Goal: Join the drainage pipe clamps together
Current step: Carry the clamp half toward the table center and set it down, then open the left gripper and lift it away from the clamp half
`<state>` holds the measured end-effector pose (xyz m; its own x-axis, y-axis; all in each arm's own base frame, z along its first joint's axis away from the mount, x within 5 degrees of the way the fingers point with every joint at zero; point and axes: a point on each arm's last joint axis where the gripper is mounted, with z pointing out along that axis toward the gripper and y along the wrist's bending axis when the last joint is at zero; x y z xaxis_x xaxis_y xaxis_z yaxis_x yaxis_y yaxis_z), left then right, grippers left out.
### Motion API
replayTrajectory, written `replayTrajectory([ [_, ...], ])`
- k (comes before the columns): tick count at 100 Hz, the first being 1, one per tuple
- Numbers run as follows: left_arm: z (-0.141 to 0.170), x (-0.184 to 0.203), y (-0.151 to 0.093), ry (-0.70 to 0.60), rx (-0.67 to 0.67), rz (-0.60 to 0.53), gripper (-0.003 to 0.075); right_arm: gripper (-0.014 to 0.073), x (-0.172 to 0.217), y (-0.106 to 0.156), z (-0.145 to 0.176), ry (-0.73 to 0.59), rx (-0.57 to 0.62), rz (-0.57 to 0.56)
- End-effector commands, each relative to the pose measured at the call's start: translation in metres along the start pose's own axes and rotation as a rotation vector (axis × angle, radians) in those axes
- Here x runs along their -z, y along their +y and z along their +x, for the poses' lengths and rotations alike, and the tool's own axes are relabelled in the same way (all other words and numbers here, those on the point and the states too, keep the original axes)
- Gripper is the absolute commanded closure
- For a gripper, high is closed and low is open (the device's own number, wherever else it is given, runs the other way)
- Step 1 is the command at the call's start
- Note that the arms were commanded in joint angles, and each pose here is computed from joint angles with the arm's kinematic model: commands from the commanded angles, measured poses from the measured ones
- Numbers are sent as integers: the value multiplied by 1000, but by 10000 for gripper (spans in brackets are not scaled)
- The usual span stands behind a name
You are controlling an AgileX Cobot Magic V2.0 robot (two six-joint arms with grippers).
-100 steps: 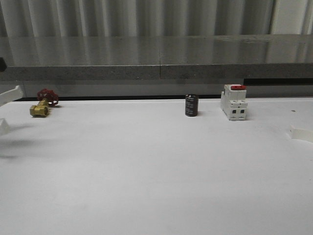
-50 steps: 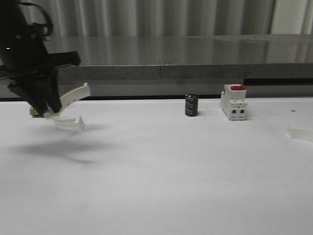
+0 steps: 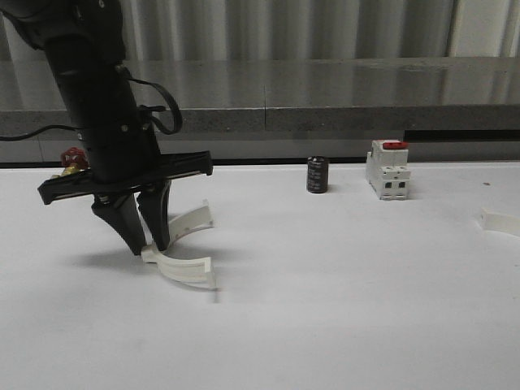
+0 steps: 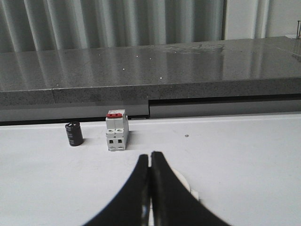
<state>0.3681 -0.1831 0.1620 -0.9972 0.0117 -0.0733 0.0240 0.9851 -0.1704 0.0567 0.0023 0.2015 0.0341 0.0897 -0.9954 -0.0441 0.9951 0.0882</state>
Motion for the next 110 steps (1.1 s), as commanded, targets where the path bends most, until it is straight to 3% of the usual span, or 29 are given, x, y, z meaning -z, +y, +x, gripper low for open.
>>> replayTrajectory([
  [1,-3,26,-9,-63,-4,34,505,662,3,1,-13,-109,0,-9],
  [8,-5,28,-9,-66,-4,35,382,662,3,1,-13,-109,0,-9],
  [13,-7,31,-10,-77,-6,40,335,662,3,1,-13,-109,0,-9],
  [27,-13,45,-16,-110,-16,56,345,662,3,1,-13,-109,0,-9],
  [40,-16,59,-19,-105,-30,46,384,662,3,1,-13,-109,0,-9],
  [51,-13,73,-16,-115,-52,14,466,662,3,1,-13,-109,0,-9],
  [69,-8,103,-12,-195,-85,-11,740,662,3,1,-13,-109,0,-9],
  [83,-4,128,2,-236,-142,-81,741,662,3,1,-13,-109,0,-9],
  [110,5,182,39,-332,-148,-88,741,662,3,1,-13,-109,0,-9],
])
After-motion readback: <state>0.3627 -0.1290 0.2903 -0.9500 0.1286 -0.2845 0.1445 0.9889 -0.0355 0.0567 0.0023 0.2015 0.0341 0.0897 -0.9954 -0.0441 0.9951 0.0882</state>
